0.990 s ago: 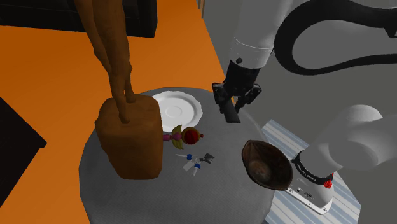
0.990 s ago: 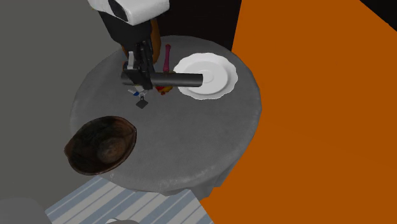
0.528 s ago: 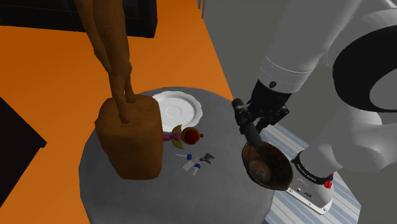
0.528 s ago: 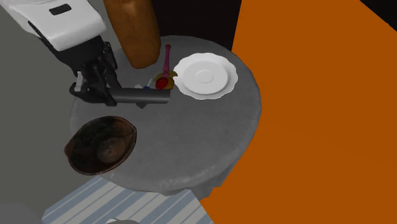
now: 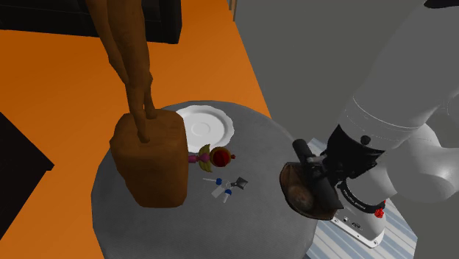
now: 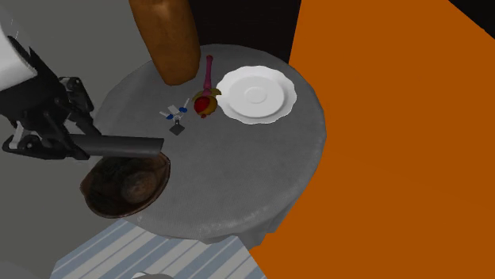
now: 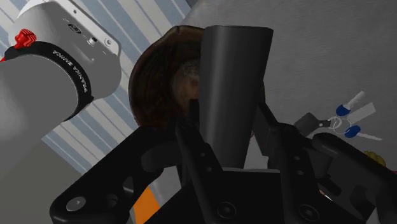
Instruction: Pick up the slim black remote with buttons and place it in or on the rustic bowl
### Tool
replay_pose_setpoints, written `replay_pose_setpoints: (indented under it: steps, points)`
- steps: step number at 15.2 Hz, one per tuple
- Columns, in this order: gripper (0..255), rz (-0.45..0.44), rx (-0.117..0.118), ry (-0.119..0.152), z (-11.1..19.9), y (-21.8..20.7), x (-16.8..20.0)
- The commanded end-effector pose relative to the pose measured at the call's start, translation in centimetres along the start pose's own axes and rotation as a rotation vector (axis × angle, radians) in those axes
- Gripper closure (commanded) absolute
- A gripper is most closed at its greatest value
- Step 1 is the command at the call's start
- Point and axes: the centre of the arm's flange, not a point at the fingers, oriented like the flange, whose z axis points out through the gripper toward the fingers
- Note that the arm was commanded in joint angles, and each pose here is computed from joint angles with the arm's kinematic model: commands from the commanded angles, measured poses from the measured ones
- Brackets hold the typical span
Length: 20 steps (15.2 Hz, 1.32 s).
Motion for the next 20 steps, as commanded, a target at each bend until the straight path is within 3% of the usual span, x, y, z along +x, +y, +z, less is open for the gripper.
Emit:
replay_pose_setpoints:
  steps: [1,11,18,19,20]
  points:
    - [255,-0.018,0.035,0.021,0.3,1.5,-1.8]
    - [255,-0.018,0.035,0.021,5.5,1.2,-1.7]
    - [255,-0.018,0.035,0.021,5.5,1.2,-1.7]
    - [0,-0.018,0.035,0.021,5.5,1.2,-1.7]
    - [0,-0.018,0.035,0.021,5.5,1.2,-1.7]
